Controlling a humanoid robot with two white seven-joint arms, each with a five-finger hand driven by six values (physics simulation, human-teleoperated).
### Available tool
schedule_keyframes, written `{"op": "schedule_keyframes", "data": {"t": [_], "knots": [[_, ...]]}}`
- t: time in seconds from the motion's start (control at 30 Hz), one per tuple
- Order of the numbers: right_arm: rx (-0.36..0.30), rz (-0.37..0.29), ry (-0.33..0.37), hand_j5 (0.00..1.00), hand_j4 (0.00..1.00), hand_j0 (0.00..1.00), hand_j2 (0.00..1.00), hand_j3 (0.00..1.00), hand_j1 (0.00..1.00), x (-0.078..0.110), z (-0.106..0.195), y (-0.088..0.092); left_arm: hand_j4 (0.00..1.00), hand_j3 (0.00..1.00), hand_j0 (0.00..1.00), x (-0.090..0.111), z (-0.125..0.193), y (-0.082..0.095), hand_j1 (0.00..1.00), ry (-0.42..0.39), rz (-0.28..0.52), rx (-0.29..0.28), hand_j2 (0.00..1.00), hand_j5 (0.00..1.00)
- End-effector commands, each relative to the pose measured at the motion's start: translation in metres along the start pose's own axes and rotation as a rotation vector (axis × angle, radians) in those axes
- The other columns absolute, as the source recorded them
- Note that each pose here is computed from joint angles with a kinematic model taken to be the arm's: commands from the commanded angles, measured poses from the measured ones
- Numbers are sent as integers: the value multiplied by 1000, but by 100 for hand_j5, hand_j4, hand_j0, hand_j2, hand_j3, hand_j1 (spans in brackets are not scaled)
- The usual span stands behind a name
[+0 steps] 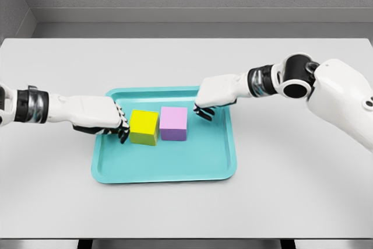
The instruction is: Push two cubes
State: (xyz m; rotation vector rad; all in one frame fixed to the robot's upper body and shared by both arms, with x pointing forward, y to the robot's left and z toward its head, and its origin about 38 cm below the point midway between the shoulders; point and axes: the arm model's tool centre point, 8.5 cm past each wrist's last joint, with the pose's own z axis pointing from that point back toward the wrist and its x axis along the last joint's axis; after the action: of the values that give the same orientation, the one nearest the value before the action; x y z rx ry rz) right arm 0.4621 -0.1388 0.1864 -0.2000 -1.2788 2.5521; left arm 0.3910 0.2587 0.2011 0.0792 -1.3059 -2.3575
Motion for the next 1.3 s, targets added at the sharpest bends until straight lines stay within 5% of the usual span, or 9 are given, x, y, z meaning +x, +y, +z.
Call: {"op": "schedule_keyframes", "data": {"t": [0.0, 0.27, 0.5, 0.53, 0.57, 0.6, 0.8, 1.1, 1.27], "knots": [[-11, -10, 11, 23, 23, 23, 23, 23, 23, -4, 3, -2, 44, 44, 44, 3, -2, 1, 44, -12, 2, 4, 44, 44], [-61, -31, 23, 25, 25, 25, 25, 25, 25, -9, 13, -11, 44, 44, 44, 0, -4, -5, 44, -4, 17, -4, 44, 44], [-157, -94, 124, 42, 42, 42, 42, 42, 42, -38, 70, -14, 43, 43, 43, -8, -6, -10, 43, 13, 34, -8, 43, 43], [-194, -121, 134, 47, 47, 47, 47, 47, 47, -43, 82, -15, 43, 43, 43, -6, -10, -8, 43, 4, 31, -4, 43, 43], [-254, -167, 132, 62, 62, 62, 62, 62, 62, -47, 98, -17, 43, 43, 43, -6, -12, -8, 43, 3, 27, -6, 43, 43], [-281, -191, 148, 100, 100, 100, 100, 100, 100, -51, 110, -15, 43, 43, 43, -6, -13, -8, 43, 2, 26, -6, 43, 43], [-294, -268, 188, 100, 100, 100, 100, 100, 100, -56, 132, 16, 43, 43, 43, -6, -13, -7, 43, 2, 24, -4, 43, 43], [-312, -297, 224, 100, 100, 100, 100, 100, 100, -63, 156, 23, 43, 43, 43, -10, -12, -1, 43, 8, 30, 18, 43, 43], [-295, -312, 299, 100, 100, 100, 100, 100, 100, -72, 189, 36, 43, 43, 43, -11, -11, -1, 43, 12, 32, 17, 43, 43]]}}
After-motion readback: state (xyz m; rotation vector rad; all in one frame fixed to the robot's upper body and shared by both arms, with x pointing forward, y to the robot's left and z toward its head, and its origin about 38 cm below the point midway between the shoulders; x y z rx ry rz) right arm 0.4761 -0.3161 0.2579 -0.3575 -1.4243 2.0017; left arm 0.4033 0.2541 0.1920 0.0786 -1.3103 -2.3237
